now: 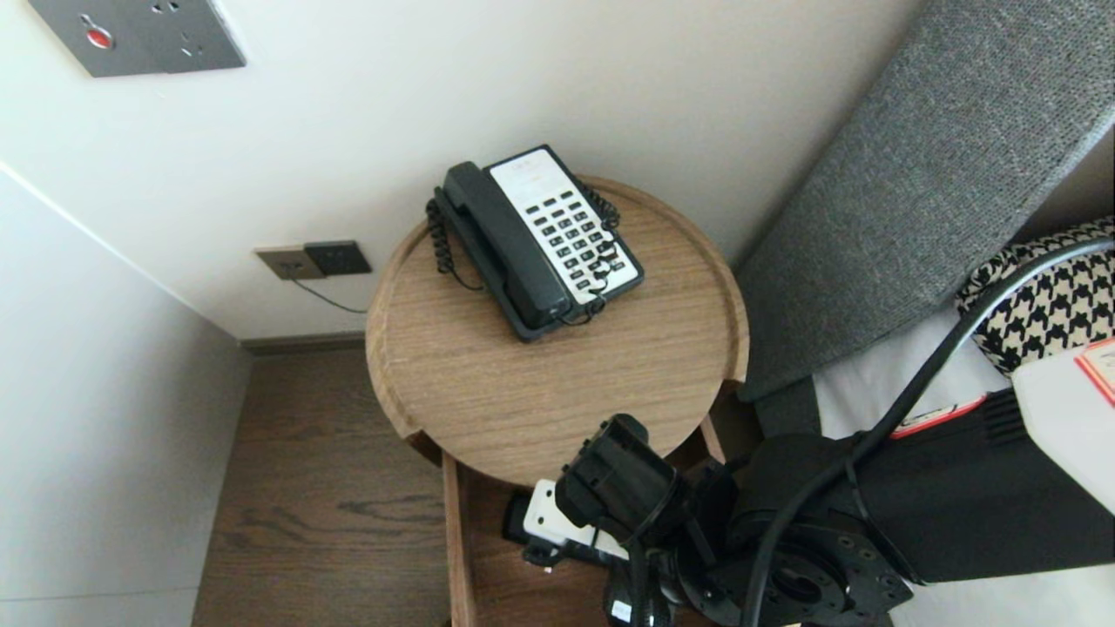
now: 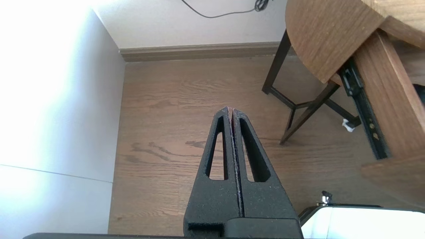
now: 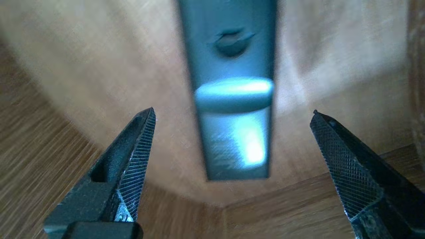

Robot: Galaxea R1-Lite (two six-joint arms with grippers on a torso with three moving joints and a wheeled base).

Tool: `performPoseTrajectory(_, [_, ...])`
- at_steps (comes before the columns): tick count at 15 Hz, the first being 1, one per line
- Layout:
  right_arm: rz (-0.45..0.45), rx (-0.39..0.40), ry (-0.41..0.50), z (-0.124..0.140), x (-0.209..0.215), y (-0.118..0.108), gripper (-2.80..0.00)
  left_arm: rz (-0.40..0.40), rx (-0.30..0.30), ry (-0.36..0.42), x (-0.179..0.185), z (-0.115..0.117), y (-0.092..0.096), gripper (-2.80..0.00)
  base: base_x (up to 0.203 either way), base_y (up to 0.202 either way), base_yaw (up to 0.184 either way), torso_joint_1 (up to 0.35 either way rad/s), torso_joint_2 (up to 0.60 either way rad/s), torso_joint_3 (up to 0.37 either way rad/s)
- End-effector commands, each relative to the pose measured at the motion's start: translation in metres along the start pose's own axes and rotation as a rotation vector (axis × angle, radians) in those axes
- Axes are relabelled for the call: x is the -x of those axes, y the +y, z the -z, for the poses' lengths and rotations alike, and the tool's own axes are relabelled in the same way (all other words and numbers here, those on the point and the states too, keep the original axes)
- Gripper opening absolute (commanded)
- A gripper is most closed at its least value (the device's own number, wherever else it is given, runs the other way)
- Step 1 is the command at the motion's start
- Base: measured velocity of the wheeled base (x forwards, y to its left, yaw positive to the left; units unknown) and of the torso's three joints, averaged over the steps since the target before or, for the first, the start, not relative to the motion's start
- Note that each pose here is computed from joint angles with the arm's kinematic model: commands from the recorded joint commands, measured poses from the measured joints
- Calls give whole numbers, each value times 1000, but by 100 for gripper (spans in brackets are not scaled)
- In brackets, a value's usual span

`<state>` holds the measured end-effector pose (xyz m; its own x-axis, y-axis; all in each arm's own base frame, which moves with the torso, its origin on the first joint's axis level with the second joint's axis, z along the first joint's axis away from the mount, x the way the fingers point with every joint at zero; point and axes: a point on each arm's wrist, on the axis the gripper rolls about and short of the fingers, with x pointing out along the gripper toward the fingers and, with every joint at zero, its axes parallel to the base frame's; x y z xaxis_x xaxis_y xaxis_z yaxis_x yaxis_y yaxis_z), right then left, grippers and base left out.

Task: Take the remote control out of the drawer one by one and place them on the table

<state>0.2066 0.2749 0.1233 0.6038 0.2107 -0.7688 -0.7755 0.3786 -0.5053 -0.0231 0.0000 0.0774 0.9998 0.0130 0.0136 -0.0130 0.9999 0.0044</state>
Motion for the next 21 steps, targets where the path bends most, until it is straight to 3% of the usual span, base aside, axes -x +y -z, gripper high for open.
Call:
performPoseTrajectory(1, [-2,10,16,6,2,2,0,-1,0,-2,0,0,0,-280,0,0,0,0,0,0])
performPoseTrajectory(11, [-21,30,37,26,17,16,0,-1,0,-2,0,0,0,-280,0,0,0,0,0,0])
performPoseTrajectory(21, [3,18,0,25,31,12,0,-1,0,-2,0,0,0,-280,0,0,0,0,0,0])
